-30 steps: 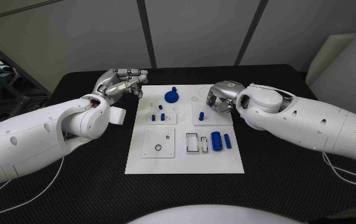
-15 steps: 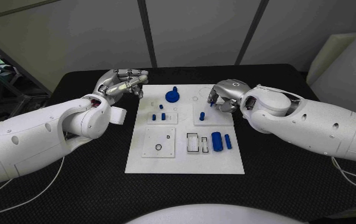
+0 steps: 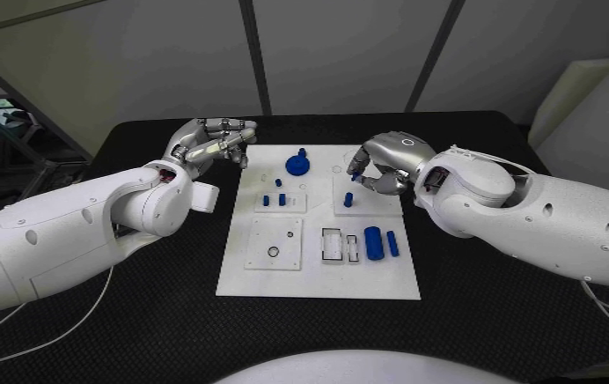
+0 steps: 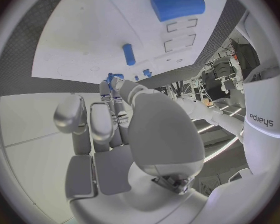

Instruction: Assemble the parts on the task board

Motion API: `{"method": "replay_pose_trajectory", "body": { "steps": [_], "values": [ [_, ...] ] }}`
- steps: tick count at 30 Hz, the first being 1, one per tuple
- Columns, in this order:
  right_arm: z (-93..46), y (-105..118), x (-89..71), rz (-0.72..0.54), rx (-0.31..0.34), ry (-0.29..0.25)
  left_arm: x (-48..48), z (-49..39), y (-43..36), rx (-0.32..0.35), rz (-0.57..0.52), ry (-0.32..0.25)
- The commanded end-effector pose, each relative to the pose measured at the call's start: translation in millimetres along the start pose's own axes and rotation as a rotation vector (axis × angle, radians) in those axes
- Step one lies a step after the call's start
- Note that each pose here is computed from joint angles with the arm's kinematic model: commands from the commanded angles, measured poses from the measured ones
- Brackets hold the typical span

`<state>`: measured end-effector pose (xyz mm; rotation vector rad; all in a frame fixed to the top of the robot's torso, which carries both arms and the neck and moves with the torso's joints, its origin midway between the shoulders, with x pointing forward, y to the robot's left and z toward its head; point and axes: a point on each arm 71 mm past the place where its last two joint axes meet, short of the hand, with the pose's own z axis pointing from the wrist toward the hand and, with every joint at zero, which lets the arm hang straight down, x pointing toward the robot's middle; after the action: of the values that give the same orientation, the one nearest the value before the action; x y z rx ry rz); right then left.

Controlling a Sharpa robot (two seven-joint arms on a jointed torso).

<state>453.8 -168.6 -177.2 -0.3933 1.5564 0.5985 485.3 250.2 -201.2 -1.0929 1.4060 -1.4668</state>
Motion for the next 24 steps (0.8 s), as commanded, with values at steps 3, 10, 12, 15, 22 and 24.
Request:
{"method": "replay_pose_trajectory", "body": {
  "steps": [3,10,12,15,22,24],
  "values": [
    [5.4,32,-7.4,0.069,-0.088,-0.060,3.1,1.1,-0.9,0.006,-0.008,0.009],
    [19.1,64,-1.4,0.115,-0.167,-0.037,7.7,3.3,-0.4,0.007,-0.012,0.017],
    [21.6,73,5.2,0.125,-0.188,-0.017,8.6,3.8,-0.4,0.008,-0.012,0.017],
    [24.4,83,18.1,0.143,-0.207,0.016,10.2,4.7,-0.3,0.010,-0.013,0.018],
    [29.8,94,42.4,0.166,-0.219,0.071,13.8,6.8,0.1,0.011,-0.016,0.023],
    [31.2,96,48.0,0.163,-0.221,0.082,15.3,7.6,0.2,0.011,-0.017,0.026]
  ]
}}
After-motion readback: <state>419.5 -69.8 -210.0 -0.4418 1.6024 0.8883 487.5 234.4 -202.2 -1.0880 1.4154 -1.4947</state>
